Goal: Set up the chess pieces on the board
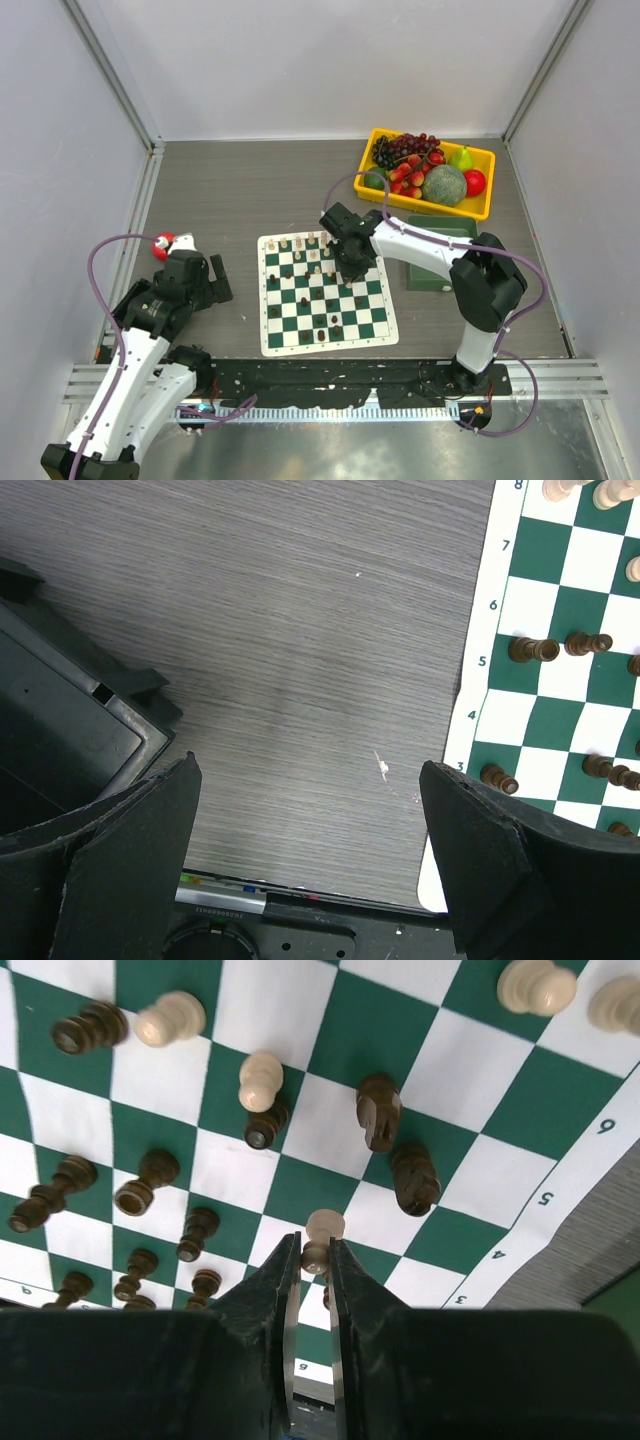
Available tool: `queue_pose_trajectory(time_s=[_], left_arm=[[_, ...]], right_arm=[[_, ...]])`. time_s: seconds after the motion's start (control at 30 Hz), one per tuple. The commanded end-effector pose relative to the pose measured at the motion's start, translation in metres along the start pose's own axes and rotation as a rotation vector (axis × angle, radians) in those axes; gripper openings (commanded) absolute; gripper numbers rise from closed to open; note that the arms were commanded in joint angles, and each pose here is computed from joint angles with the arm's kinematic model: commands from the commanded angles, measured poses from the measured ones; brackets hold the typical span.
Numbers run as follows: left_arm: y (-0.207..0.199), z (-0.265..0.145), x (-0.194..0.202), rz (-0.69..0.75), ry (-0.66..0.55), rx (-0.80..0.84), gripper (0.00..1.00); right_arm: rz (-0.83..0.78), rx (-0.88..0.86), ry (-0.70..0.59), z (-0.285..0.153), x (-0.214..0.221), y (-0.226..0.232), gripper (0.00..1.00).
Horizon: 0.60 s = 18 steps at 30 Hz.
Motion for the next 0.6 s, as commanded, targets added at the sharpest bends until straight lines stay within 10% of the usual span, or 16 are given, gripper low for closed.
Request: queue_pose_trajectory(time_s=[0.0,0.57], left_arm=[[-0.002,0.0,-0.007,0.003,-0.04,0.014,0.99],[-0.002,0.0,-0.008,0.001,-0.042,0.013,0.99]], right_arm=[[-0.008,-0.017,-0.13,-0.031,-0.029,0.005,0.18],[0.088,-0.019,-0.25,-0.024,-0.098,-0.022,0.19]])
Point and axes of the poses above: each gripper's point midway between its finger pads, its own z axis out along the fingers, its own y axis along the line the jaws close on, x = y × z, the point moved 6 cm from there along -z, back along the fingers, and after that the axes turned 3 degrees about -z, right-handed, at the moved point
